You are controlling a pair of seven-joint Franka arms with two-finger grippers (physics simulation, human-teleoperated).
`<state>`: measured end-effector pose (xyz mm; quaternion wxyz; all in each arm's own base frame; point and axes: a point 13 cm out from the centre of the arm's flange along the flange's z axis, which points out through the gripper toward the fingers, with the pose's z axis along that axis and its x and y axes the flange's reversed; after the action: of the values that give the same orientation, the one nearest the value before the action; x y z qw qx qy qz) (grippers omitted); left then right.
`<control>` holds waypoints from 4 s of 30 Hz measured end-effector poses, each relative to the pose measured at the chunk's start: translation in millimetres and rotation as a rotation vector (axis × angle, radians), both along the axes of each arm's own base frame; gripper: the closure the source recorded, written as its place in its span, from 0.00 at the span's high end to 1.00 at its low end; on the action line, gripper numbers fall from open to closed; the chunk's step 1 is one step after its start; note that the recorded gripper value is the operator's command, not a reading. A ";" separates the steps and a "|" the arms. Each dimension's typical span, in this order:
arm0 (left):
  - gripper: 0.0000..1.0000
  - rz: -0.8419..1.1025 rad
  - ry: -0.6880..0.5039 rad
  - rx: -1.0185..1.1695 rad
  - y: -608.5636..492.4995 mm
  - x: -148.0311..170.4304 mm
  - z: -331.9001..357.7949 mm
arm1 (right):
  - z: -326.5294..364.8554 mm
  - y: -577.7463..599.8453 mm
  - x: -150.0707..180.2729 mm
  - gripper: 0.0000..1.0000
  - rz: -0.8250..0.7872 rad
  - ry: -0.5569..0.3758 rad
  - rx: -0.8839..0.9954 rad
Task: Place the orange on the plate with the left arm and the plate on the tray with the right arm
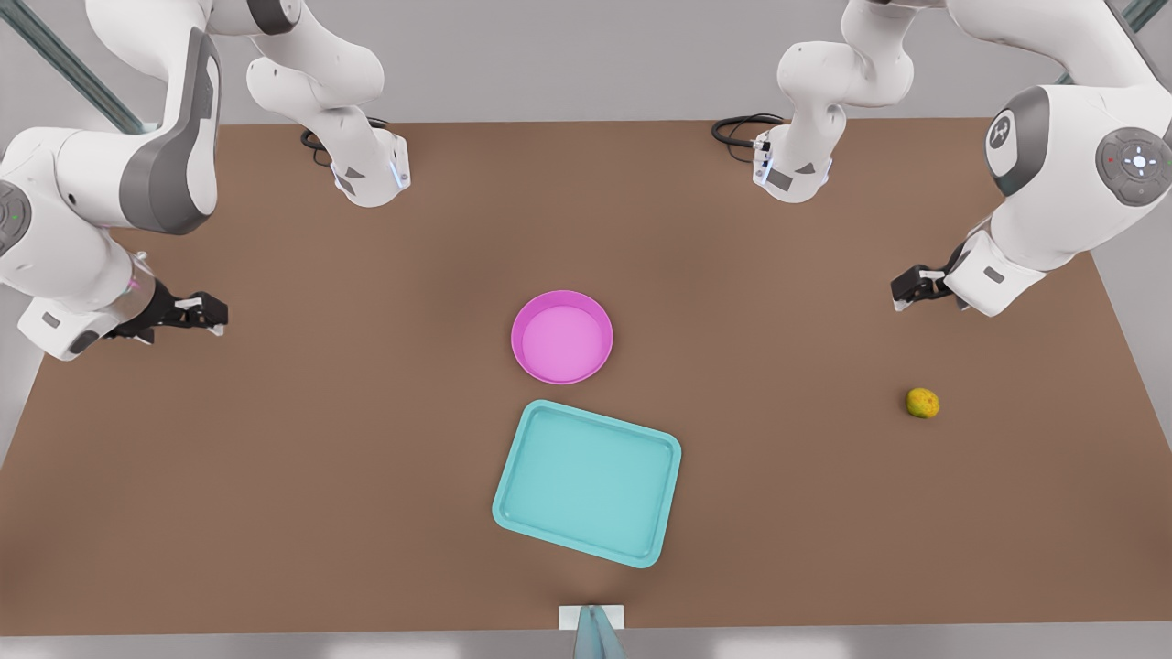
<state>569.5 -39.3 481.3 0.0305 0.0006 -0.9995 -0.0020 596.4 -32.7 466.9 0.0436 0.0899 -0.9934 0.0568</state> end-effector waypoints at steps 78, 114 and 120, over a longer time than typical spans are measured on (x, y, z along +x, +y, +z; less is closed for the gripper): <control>0.58 -0.227 0.017 0.039 24.5 65.7 -345.6 | -52.6 28.8 30.4 1.00 -0.034 0.030 0.049; 1.00 0.222 0.129 0.005 -60.7 -24.4 7.4 | -299.7 300.8 -118.4 1.00 0.212 0.302 0.272; 1.00 0.177 0.146 0.033 -54.3 -21.5 2.9 | -344.8 334.1 -142.1 1.00 0.003 0.280 0.393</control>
<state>547.9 -93.6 484.2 0.1033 0.0891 -0.9905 -0.0156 454.3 301.3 122.1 0.1626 0.1052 -0.9694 -0.1508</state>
